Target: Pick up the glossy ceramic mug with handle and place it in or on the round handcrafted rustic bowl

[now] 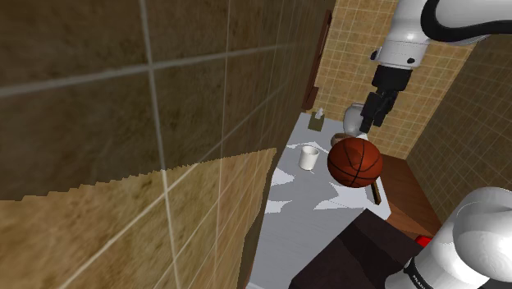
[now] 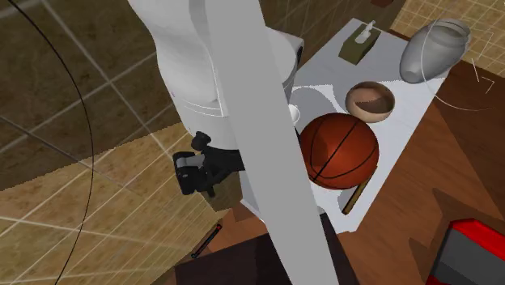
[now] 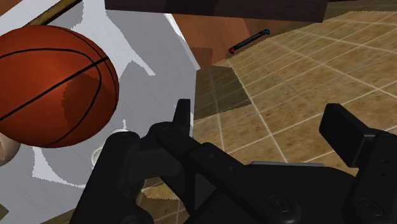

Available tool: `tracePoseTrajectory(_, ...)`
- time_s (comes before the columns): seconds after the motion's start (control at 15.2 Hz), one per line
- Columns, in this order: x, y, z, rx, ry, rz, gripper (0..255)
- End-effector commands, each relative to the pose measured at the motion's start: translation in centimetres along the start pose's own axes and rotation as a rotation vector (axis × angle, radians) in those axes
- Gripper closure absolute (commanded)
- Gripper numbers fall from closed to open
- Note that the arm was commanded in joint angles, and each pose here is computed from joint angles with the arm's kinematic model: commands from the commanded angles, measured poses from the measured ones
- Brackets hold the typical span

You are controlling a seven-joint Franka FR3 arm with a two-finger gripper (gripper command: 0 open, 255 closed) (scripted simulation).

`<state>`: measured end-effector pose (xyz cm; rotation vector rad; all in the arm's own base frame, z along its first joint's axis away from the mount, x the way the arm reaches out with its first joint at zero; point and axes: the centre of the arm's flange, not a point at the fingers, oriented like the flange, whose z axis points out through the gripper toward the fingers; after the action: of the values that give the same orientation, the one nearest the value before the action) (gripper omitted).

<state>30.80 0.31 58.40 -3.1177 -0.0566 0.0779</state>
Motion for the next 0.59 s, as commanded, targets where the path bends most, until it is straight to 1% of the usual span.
tracePoseTrajectory(0.0, 0.0, 0.0, 0.0, 0.0, 0.0, 0.0, 0)
tracePoseTrajectory(0.53, 6.5, 4.2, 6.8, -0.017, 0.02, 0.031, 0)
